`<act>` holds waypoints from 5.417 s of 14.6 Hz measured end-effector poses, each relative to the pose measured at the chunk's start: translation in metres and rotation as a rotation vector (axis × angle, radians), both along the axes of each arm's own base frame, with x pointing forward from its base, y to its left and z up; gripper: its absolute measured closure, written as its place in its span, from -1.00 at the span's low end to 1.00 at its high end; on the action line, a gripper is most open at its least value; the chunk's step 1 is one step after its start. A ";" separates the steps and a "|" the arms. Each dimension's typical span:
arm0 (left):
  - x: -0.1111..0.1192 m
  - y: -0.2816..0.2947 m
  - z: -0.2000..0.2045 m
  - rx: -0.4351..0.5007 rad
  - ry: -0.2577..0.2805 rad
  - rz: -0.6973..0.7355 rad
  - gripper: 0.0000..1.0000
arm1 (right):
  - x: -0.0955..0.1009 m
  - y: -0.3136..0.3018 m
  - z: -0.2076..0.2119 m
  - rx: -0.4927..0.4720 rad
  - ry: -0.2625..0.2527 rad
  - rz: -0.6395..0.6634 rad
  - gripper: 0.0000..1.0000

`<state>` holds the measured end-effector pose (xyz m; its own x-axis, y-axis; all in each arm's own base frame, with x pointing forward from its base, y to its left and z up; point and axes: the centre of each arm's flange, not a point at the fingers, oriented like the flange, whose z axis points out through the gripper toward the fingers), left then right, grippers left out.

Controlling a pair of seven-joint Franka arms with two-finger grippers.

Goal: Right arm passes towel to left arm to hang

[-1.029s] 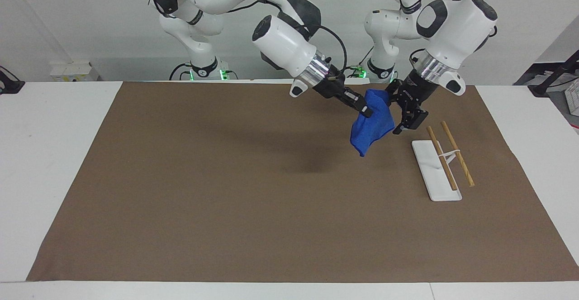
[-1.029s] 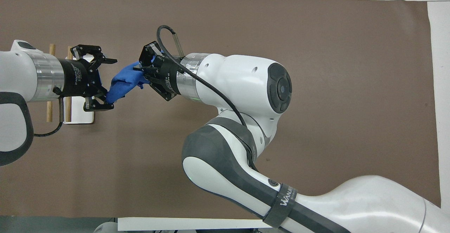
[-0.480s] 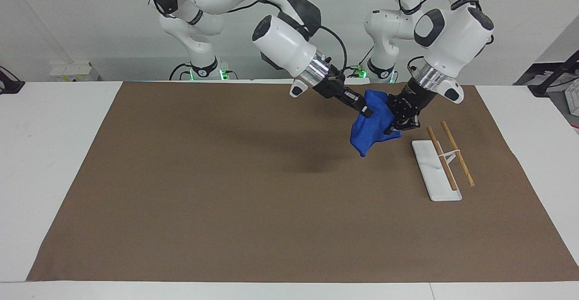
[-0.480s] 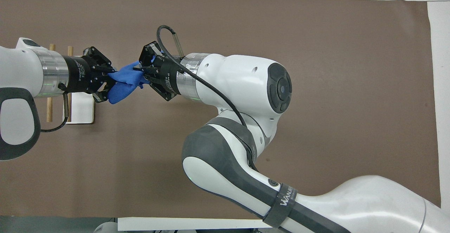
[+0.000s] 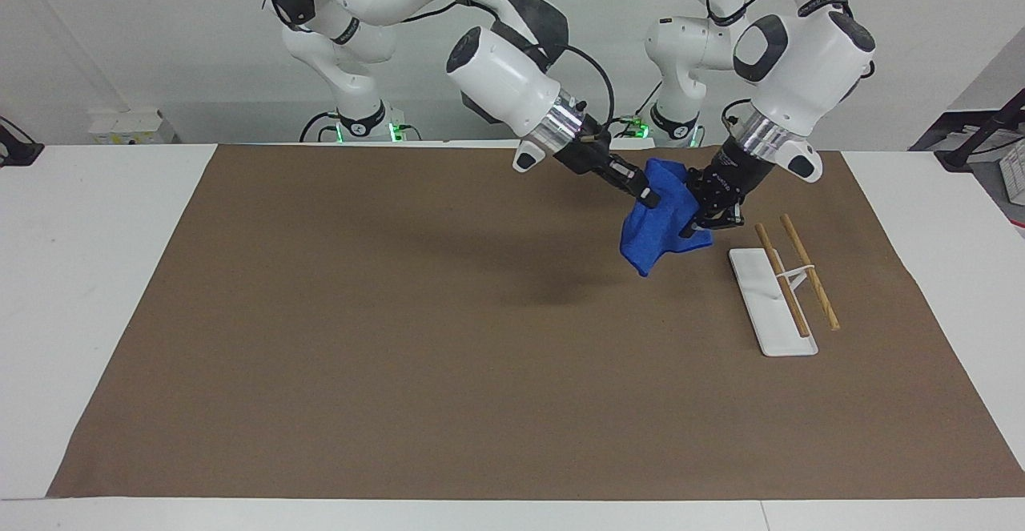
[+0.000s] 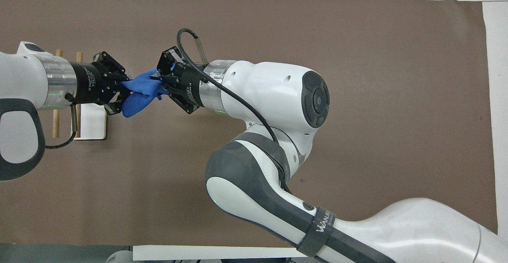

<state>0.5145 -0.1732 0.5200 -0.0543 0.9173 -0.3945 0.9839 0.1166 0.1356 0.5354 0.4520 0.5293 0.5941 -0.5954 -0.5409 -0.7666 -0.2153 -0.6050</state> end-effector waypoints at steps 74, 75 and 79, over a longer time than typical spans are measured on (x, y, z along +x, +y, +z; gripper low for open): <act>0.027 0.123 0.070 0.328 -0.072 -1.433 -1.00 | 0.018 -0.548 0.067 -0.927 -0.128 0.914 -1.00; 0.026 0.121 0.070 0.322 -0.074 -1.461 -1.00 | 0.018 -0.549 0.067 -0.927 -0.128 0.912 -1.00; 0.015 0.121 0.075 0.314 -0.094 -1.566 -1.00 | 0.016 -0.550 0.069 -0.928 -0.129 0.909 -1.00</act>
